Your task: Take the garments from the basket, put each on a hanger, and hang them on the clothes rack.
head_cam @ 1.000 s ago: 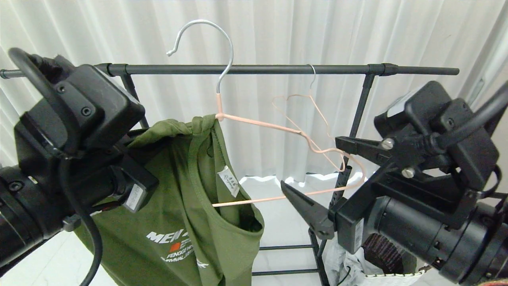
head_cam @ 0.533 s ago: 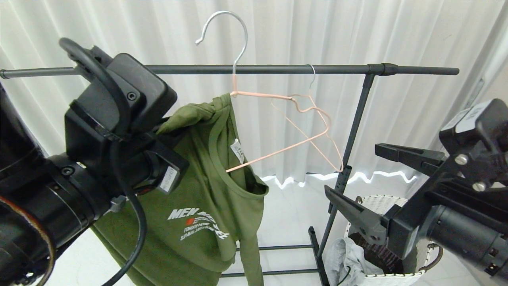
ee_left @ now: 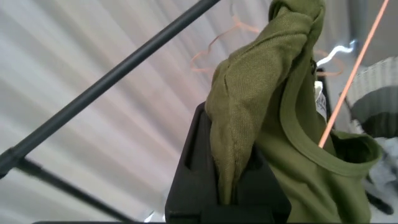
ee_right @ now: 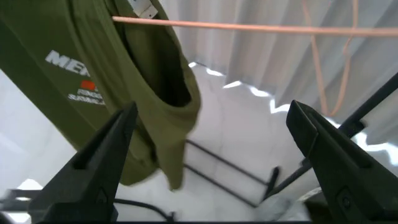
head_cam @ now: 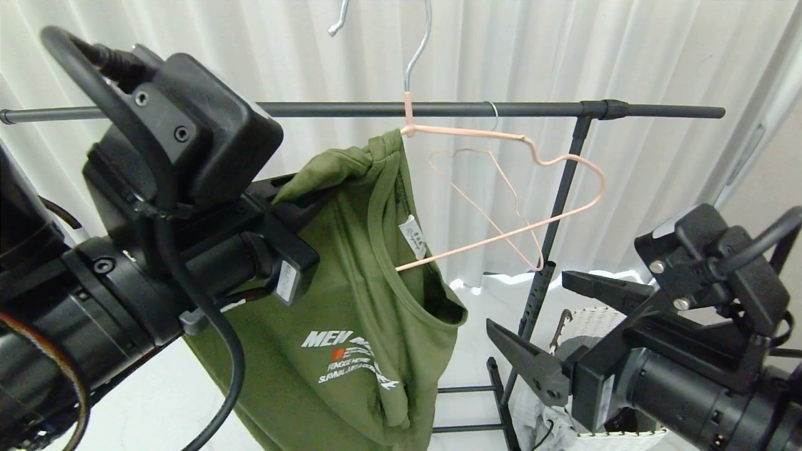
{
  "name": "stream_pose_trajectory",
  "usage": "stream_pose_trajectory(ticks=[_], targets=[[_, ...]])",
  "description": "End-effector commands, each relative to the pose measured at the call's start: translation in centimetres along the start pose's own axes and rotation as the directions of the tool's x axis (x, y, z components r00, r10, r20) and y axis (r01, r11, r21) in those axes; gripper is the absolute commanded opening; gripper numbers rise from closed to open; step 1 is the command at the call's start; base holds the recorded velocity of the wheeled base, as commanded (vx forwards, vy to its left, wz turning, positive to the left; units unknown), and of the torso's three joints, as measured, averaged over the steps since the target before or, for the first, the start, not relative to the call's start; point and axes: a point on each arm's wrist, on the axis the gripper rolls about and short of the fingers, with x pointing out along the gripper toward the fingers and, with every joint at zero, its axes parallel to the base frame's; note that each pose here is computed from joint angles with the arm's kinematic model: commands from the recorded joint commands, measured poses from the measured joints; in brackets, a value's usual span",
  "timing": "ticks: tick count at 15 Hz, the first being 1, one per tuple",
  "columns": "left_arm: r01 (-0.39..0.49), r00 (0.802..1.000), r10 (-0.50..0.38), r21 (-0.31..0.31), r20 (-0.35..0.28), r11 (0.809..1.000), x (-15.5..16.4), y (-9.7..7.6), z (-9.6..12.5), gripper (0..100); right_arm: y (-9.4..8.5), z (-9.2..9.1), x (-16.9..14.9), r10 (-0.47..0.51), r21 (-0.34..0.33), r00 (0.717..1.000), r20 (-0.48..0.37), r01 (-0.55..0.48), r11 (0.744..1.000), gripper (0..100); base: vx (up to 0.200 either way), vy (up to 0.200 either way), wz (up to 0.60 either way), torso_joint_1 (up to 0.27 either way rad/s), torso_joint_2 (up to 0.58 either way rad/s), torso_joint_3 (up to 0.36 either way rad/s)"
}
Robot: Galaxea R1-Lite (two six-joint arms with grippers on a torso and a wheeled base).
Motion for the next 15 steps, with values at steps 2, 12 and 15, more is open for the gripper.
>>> stream_pose_trajectory(ticks=[2, 12, 15], targets=[[0.006, 0.999, -0.006, -0.011, 0.044, 1.000, -0.2, 0.0, 0.6, 0, 0.8, -1.6, 2.3, -0.022, 0.072, 0.998, -0.057, 0.026, 0.997, 100, 0.000, 0.000, 0.00, 0.000, 0.00, 0.000], [0.024, 0.997, -0.023, -0.019, 0.078, 1.000, -0.6, -0.4, 1.2, 0, -1.1, -2.7, 6.0, -0.146, 0.114, 0.980, -0.136, 0.162, 0.980, 100, 0.000, 0.000, 0.00, 0.000, 0.00, 0.000], [0.026, 0.997, -0.024, -0.018, 0.075, 1.000, -0.5, -0.4, 1.1, 0, -1.0, -3.0, 6.2, -0.146, 0.107, 0.979, -0.145, 0.162, 0.981, 100, 0.000, 0.000, 0.00, 0.000, 0.00, 0.000]])
